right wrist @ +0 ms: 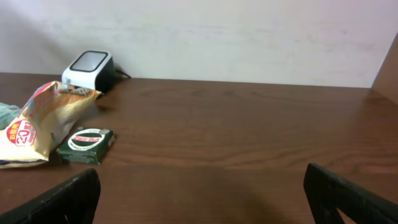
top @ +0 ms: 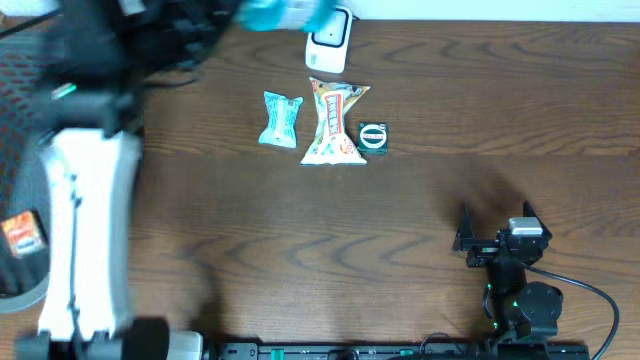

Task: Scan the item barcode
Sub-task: 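Carry the bottle to the scanner and stand it right of the box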

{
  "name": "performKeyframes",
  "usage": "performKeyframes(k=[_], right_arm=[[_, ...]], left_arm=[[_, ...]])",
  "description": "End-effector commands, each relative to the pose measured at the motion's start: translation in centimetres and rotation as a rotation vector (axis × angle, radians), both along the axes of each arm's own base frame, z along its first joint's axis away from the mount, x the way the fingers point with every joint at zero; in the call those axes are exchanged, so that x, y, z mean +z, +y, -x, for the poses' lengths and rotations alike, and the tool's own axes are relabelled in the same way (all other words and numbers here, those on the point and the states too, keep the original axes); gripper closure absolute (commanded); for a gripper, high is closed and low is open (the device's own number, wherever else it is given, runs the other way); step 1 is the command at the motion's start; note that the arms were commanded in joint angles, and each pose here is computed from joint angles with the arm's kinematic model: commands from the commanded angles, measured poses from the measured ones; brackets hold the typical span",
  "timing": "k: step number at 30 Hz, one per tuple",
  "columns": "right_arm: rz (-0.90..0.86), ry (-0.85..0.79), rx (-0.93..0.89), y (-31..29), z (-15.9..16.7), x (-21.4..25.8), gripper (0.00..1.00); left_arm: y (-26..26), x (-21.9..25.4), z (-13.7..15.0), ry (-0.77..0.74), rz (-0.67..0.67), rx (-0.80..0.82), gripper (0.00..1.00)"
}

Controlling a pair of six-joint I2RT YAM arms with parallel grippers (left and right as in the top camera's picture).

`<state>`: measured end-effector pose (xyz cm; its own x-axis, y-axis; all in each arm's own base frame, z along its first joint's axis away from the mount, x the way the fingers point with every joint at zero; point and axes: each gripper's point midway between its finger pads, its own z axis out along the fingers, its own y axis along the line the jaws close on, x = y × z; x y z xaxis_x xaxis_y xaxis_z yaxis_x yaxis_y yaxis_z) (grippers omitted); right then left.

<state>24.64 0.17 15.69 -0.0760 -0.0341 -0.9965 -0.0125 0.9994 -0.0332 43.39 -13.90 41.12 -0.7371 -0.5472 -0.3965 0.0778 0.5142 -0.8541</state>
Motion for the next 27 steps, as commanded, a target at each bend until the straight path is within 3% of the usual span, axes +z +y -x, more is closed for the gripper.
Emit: performKeyframes(k=[1, 10, 27], right_arm=[[0.005, 0.000, 0.010, 0.2, 0.0, -0.1, 0.01], [0.005, 0.000, 0.010, 0.2, 0.0, -0.1, 0.01], [0.005, 0.000, 0.010, 0.2, 0.0, -0.1, 0.01]], left_arm=[[-5.0, -0.9, -1.0, -0.002, 0.019, -0.107, 0.72], [-12.2, -10.9, -4.7, 0.040, -0.188, -0.163, 0.72], [-20.5, -18.5, -1.9, -0.134, -0.739, -0.168, 0.71]])
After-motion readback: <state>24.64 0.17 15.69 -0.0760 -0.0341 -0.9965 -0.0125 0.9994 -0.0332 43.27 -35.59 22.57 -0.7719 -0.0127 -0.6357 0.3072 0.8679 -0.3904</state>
